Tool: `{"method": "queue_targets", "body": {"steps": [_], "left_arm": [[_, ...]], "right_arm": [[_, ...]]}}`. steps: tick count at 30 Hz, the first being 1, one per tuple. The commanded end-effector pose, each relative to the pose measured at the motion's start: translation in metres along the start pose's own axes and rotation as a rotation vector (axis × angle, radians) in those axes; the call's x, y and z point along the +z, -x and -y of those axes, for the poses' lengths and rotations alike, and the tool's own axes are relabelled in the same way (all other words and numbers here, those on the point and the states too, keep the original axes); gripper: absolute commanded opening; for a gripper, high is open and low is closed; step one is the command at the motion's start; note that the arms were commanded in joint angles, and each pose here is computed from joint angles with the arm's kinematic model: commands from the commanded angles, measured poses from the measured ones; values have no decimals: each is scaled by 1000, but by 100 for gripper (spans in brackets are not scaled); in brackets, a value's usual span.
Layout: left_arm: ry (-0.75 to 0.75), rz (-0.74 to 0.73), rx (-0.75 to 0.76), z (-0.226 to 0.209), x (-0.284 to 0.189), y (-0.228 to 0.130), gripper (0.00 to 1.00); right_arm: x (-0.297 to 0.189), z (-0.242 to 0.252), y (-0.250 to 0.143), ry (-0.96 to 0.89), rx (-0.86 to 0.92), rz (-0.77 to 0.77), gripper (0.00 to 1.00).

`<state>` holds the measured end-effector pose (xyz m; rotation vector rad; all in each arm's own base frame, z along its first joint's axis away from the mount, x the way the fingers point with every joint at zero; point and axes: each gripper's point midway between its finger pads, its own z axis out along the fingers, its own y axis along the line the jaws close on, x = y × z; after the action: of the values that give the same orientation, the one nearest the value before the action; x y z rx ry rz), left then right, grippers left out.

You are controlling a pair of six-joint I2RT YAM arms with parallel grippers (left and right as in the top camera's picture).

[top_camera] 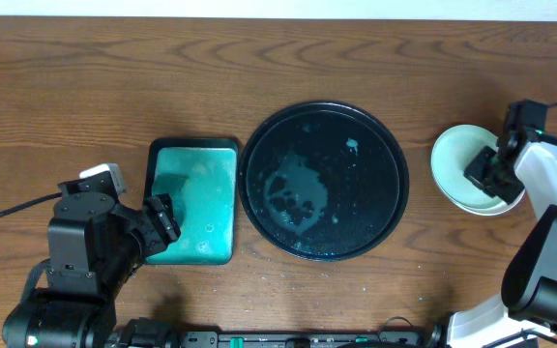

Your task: Clean dirty plates on tray and stack at the side

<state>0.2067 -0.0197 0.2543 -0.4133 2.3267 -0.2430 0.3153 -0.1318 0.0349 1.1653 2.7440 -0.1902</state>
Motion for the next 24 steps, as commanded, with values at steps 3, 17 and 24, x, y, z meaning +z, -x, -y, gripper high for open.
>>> {"method": "queue_targets", "body": {"steps": [3,17,24], "left_arm": [[13,-2,0,-3,1,-1,80],[13,-2,0,-3,1,-1,80],[13,-2,0,-3,1,-1,80]], "right_arm": [[-41,11,2,48,104,-2,5],[-297,-118,-132,1050,-602,239,99],[-292,-79,-142,879,-680,367,99]]}}
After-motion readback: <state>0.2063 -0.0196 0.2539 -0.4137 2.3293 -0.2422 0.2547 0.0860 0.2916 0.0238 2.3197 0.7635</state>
